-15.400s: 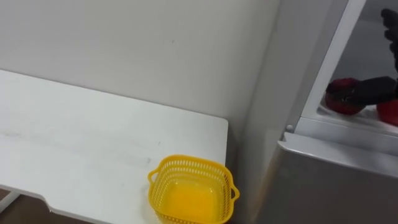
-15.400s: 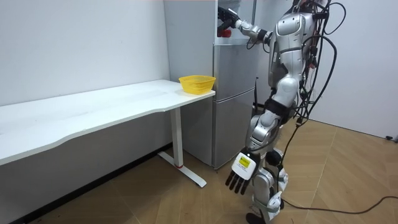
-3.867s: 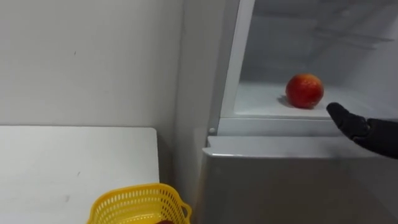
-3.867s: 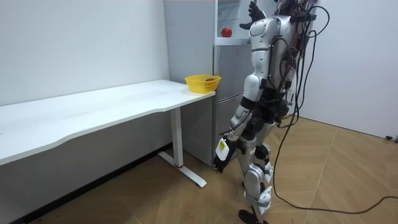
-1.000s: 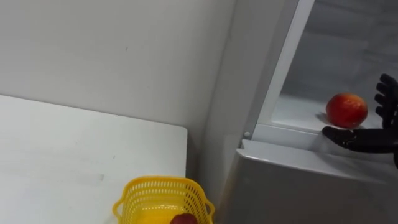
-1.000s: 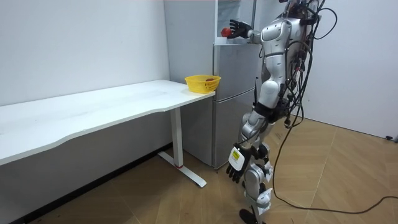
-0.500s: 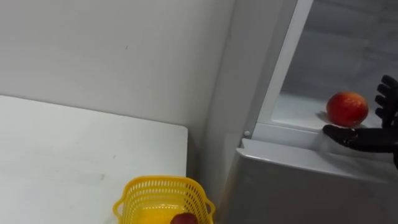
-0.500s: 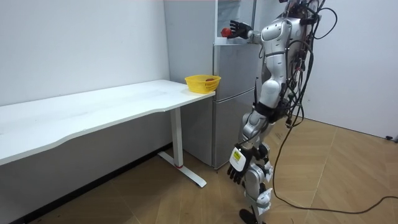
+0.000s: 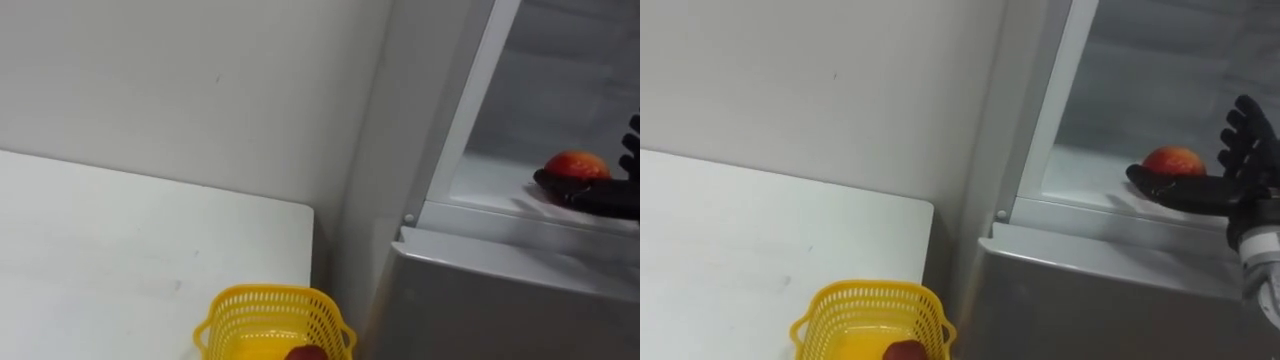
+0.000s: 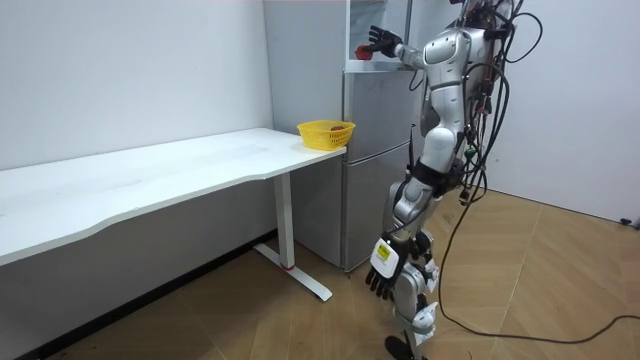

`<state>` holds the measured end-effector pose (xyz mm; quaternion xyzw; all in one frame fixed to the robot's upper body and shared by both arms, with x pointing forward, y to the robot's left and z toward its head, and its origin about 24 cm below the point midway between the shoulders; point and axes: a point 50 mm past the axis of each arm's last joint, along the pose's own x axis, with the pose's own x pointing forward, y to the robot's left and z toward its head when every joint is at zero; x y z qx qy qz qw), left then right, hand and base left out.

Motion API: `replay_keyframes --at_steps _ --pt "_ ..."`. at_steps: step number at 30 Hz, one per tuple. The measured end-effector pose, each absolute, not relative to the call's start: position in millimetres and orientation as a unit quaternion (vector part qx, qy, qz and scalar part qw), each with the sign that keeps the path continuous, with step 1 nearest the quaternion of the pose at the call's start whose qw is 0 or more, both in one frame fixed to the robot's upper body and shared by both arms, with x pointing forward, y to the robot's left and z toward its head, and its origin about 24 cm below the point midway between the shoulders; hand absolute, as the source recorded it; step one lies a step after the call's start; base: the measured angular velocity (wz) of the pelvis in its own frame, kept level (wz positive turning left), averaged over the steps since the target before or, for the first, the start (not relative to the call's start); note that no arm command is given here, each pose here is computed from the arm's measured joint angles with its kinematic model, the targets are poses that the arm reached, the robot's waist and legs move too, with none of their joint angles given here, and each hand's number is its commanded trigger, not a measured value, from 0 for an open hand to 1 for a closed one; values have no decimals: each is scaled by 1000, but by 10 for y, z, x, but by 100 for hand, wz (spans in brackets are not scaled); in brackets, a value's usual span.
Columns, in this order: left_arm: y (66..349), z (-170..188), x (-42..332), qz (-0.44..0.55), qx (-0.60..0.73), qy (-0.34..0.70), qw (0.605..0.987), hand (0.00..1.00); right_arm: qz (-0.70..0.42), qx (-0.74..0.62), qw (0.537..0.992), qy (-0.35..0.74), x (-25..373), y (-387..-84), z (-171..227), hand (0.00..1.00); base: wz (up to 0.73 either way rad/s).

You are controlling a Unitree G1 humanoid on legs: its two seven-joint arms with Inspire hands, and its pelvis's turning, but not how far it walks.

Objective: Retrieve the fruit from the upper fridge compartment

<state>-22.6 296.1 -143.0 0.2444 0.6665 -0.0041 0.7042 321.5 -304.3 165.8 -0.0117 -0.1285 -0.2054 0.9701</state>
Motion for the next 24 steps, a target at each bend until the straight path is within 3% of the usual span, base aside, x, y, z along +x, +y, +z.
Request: replay_keyframes --at_steps 24 --pt "2965 -1412 -253 -3 250 664 705 0 -222 -8 967 -123 3209 -3076 1631 0 1"
